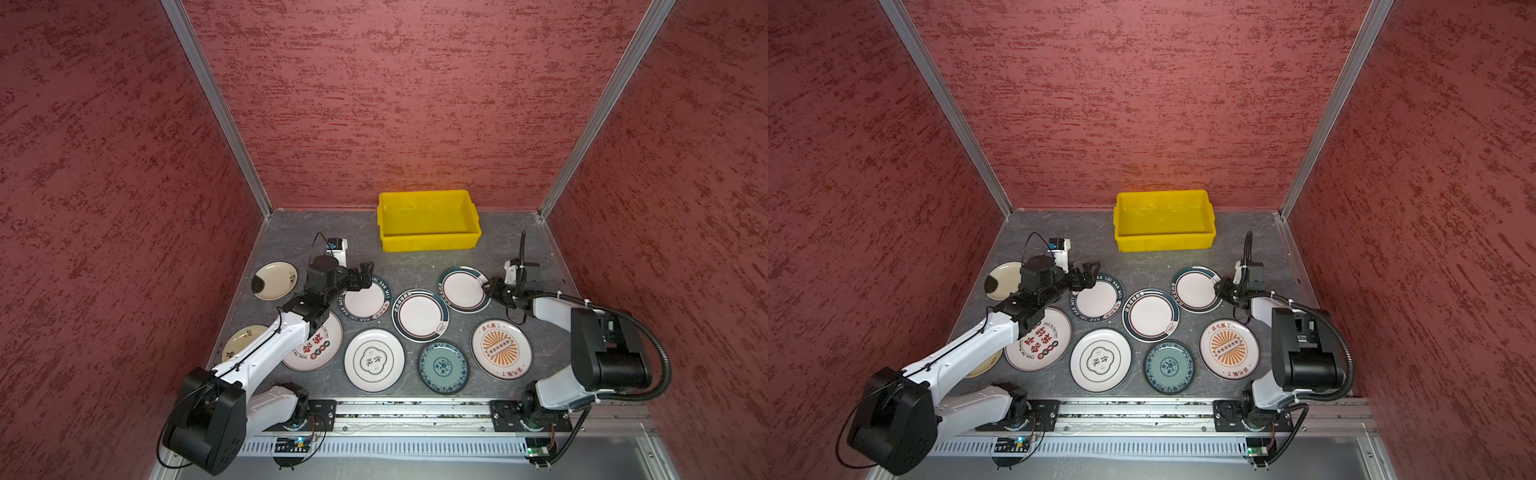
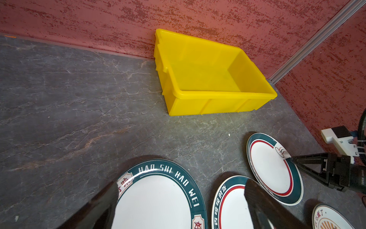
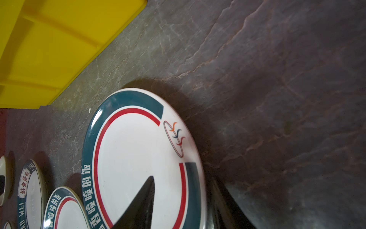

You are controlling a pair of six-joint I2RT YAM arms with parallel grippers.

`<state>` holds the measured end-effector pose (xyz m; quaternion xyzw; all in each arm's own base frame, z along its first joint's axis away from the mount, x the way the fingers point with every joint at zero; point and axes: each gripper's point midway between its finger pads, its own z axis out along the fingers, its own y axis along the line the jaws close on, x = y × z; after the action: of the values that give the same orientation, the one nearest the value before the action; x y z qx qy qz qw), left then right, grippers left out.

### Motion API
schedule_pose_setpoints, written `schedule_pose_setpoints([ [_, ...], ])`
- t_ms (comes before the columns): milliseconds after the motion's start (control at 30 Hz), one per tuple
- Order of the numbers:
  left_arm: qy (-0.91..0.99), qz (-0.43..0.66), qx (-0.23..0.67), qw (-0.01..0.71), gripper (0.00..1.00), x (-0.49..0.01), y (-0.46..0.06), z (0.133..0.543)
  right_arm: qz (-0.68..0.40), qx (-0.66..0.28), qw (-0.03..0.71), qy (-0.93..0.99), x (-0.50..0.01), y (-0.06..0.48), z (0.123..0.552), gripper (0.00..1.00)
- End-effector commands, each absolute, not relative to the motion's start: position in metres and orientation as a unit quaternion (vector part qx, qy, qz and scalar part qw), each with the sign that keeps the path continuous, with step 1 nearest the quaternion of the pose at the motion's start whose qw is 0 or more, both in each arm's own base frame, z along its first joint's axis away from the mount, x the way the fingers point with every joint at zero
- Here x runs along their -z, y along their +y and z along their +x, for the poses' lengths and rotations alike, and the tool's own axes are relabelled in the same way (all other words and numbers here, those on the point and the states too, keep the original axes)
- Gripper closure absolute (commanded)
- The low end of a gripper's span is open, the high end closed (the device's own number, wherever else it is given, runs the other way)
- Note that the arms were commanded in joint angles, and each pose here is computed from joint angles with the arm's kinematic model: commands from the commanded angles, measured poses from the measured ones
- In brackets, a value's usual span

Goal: Place the plates into the plastic bin on the countertop
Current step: Pick up the plate from the center of the table.

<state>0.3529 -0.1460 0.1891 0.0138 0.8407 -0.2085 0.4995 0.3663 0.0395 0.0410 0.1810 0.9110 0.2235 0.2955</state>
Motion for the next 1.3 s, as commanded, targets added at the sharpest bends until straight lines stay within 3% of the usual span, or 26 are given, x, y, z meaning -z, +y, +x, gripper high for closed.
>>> schedule_pose_setpoints([
  [0, 0.840, 0.018, 0.201, 0.503, 0.01, -0.194, -0.148, 0.355, 0.179, -0.215, 0.296, 0.914, -0.035, 0.038, 0.364, 0.56],
  [333, 0.842, 0.018, 0.202, 0.500, 0.01, -0.195, -0.153, 0.357, 0.188, -0.211, 0.291, 0.914, -0.031, 0.036, 0.362, 0.72],
  [733, 0.846, 0.020, 0.194, 0.496, 0.01, -0.190, -0.153, 0.359, 0.194, -0.204, 0.292, 0.914, -0.028, 0.034, 0.361, 0.77],
  [1267, 0.848, 0.018, 0.191, 0.494, 0.01, -0.188, -0.153, 0.361, 0.202, -0.196, 0.293, 0.914, -0.028, 0.029, 0.360, 0.98],
])
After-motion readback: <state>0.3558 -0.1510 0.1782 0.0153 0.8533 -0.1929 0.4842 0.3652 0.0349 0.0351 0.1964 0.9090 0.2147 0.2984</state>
